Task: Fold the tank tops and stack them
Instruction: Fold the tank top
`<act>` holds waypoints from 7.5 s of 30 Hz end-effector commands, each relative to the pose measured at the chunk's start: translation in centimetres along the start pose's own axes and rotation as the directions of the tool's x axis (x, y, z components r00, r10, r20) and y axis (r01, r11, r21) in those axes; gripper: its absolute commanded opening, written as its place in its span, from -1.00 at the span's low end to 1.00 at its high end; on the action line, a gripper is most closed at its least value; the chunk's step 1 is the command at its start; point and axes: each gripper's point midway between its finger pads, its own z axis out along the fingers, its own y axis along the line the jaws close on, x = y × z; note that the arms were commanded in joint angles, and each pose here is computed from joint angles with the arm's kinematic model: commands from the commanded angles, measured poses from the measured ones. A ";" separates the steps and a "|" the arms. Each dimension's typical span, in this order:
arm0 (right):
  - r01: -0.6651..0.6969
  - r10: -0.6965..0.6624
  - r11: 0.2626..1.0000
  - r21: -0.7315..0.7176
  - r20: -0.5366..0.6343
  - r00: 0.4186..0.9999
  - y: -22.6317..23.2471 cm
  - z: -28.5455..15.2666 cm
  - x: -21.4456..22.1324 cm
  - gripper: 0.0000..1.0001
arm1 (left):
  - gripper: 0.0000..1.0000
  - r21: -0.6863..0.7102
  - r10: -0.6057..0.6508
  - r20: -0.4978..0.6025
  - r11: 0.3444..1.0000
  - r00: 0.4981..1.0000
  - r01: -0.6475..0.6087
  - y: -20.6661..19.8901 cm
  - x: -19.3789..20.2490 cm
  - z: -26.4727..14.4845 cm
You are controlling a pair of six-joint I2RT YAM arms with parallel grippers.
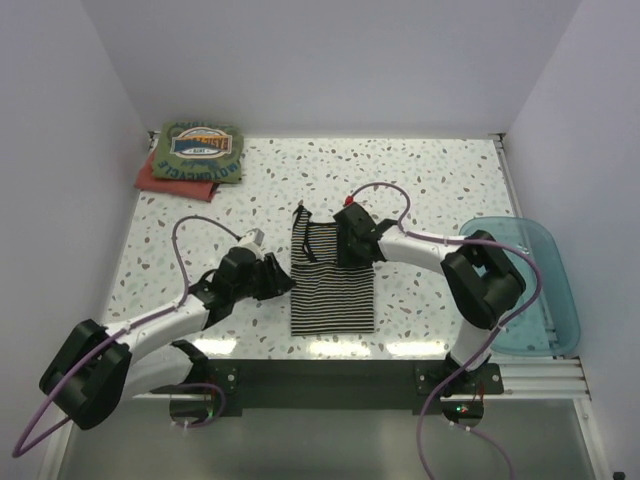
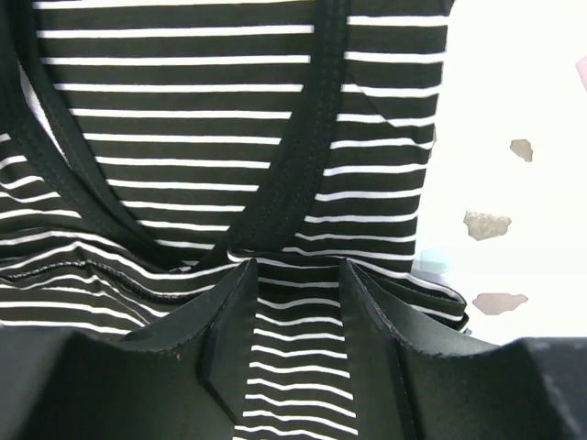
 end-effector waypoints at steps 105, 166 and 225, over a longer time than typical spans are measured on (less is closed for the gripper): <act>-0.488 0.462 0.843 -0.227 -0.157 0.873 -4.4 -12.7 12.7 -1.00 | -0.22 -0.245 -0.162 -0.376 0.967 0.912 0.071 6.4 17.9 -4.5; -0.201 0.231 0.950 -0.239 0.103 0.967 -1.8 -17.0 -2.9 -1.00 | -1.00 0.034 0.021 -0.157 0.999 0.987 -0.016 -10.0 -3.2 -2.1; -0.447 0.457 0.852 -0.272 -0.029 0.889 -7.6 -1.6 -7.2 -1.00 | -1.00 0.093 -0.246 0.106 0.967 0.964 0.236 -5.5 -14.9 9.4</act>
